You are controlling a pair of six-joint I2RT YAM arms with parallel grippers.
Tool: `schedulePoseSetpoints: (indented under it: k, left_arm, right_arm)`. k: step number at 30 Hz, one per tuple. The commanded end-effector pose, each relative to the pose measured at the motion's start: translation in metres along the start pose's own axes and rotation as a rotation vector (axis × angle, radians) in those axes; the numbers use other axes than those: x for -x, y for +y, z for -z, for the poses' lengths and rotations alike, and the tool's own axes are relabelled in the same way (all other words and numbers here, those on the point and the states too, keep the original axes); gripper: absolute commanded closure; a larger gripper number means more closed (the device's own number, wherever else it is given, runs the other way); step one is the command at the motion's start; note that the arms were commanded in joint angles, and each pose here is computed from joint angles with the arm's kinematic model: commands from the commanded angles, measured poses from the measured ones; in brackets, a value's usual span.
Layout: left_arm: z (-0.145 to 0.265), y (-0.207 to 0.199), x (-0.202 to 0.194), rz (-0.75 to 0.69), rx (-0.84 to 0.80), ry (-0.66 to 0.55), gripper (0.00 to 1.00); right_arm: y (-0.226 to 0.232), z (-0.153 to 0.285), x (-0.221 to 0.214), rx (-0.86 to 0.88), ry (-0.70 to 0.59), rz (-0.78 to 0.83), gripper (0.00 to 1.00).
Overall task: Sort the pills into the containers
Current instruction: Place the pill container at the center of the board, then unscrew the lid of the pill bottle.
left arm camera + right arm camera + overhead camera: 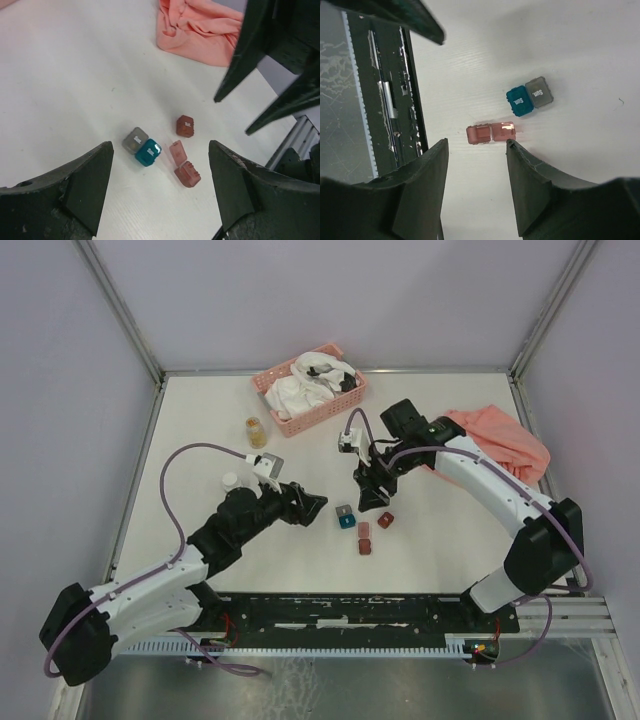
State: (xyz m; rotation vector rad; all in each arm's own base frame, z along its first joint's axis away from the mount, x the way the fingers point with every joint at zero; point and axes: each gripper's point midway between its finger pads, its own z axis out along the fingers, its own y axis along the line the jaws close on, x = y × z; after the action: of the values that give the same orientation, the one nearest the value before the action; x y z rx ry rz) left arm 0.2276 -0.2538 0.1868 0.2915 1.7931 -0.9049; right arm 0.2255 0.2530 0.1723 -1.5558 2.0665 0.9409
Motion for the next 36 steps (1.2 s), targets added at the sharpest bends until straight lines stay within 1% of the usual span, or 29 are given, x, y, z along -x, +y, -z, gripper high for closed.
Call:
schedulePoseSetpoints:
  k: [1,7,10,14,17,20,27,30,33,36]
  left_arm:
    - [-0.007,0.016,0.034,-0.019,0.062,-0.086,0.16]
    - [-0.014,0.048,0.048,-0.011,0.169,-0.121,0.15]
    - [-0.018,0.068,0.056,-0.015,0.244,-0.139,0.15]
    - [-0.022,0.105,0.07,-0.02,0.38,-0.166,0.14]
    - [-0.027,0.133,0.074,-0.012,0.463,-0.154,0.13]
    - [-0.027,0.149,0.082,-0.018,0.535,-0.134,0.14]
    - [-0.007,0.182,0.09,-0.067,0.751,-0.085,0.13]
    - [-0.007,0.19,0.097,-0.061,0.764,-0.073,0.13]
    - [-0.017,0.196,0.103,-0.044,0.73,-0.068,0.13]
    - [-0.029,0.212,0.106,-0.033,0.721,-0.04,0.13]
  right_arm:
    - [0.019,0.011,0.023,0.049,-0.123,0.081,0.42]
    - [0.032,0.016,0.028,0.083,-0.185,0.148,0.42]
    - [0.037,0.015,0.028,0.104,-0.2,0.173,0.42]
    - [0.039,0.017,0.028,0.109,-0.207,0.195,0.42]
    - [0.038,0.018,0.027,0.096,-0.206,0.205,0.42]
    - [0.038,0.018,0.027,0.09,-0.206,0.211,0.42]
    - [0.034,0.016,0.025,0.081,-0.196,0.203,0.42]
    - [0.033,0.015,0.024,0.082,-0.191,0.199,0.42]
    - [0.032,0.014,0.024,0.078,-0.187,0.198,0.42]
    - [0.03,0.014,0.023,0.072,-0.183,0.197,0.42]
